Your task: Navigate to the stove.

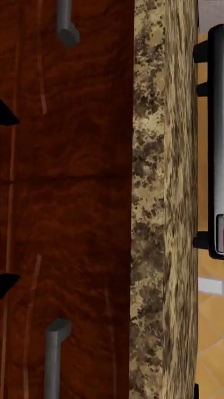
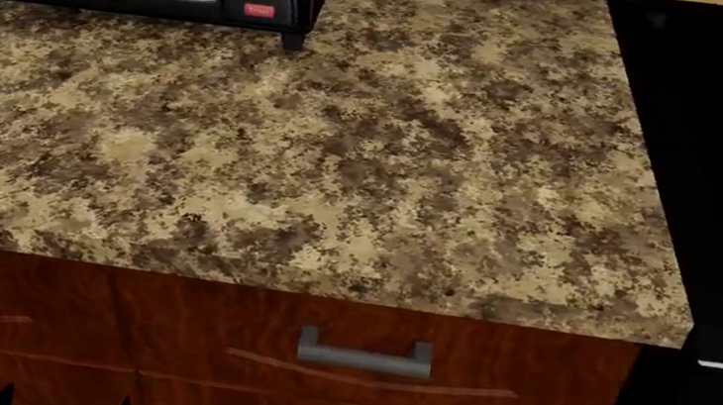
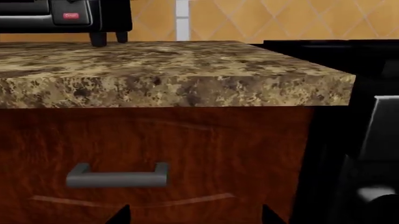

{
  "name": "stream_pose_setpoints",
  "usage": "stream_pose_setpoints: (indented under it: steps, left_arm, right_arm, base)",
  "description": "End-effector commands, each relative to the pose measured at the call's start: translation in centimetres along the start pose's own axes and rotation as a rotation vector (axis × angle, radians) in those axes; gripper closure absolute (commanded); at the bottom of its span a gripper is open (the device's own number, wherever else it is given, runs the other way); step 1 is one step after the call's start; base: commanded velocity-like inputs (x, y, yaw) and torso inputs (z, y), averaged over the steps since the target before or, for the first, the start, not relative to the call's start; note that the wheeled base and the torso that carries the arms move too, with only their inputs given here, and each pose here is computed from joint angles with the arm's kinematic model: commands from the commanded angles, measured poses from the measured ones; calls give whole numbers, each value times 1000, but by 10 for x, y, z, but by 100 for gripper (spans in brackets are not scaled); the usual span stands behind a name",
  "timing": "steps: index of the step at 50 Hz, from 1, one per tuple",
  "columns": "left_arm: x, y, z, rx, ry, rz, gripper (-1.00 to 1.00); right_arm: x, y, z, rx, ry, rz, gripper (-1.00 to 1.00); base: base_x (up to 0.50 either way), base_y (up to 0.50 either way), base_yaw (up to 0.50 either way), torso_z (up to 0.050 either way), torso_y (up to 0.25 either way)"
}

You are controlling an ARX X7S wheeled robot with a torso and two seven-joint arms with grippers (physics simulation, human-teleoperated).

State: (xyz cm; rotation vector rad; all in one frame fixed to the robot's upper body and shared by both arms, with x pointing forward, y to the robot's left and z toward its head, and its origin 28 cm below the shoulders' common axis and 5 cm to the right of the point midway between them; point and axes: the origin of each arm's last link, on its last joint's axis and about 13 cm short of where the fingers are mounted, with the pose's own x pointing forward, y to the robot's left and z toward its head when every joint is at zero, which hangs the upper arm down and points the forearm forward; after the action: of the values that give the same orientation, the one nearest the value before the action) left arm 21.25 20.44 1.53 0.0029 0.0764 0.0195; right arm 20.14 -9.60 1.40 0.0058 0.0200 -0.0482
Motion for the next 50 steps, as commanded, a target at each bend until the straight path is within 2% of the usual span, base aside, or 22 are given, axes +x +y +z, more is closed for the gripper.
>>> stream_pose_setpoints:
  steps: [1, 50]
  left_arm:
    - [0, -1, 1, -18, -35, -31, -100]
    - [0, -1, 1, -19, -35, -33, -100]
  right_arm:
    - [3, 0, 2, -2, -12, -4, -100]
    - [3, 0, 1, -3, -12, -4, -100]
  base:
    - [-500, -18, 0, 0, 0]
    - [-500, -18, 0, 0, 0]
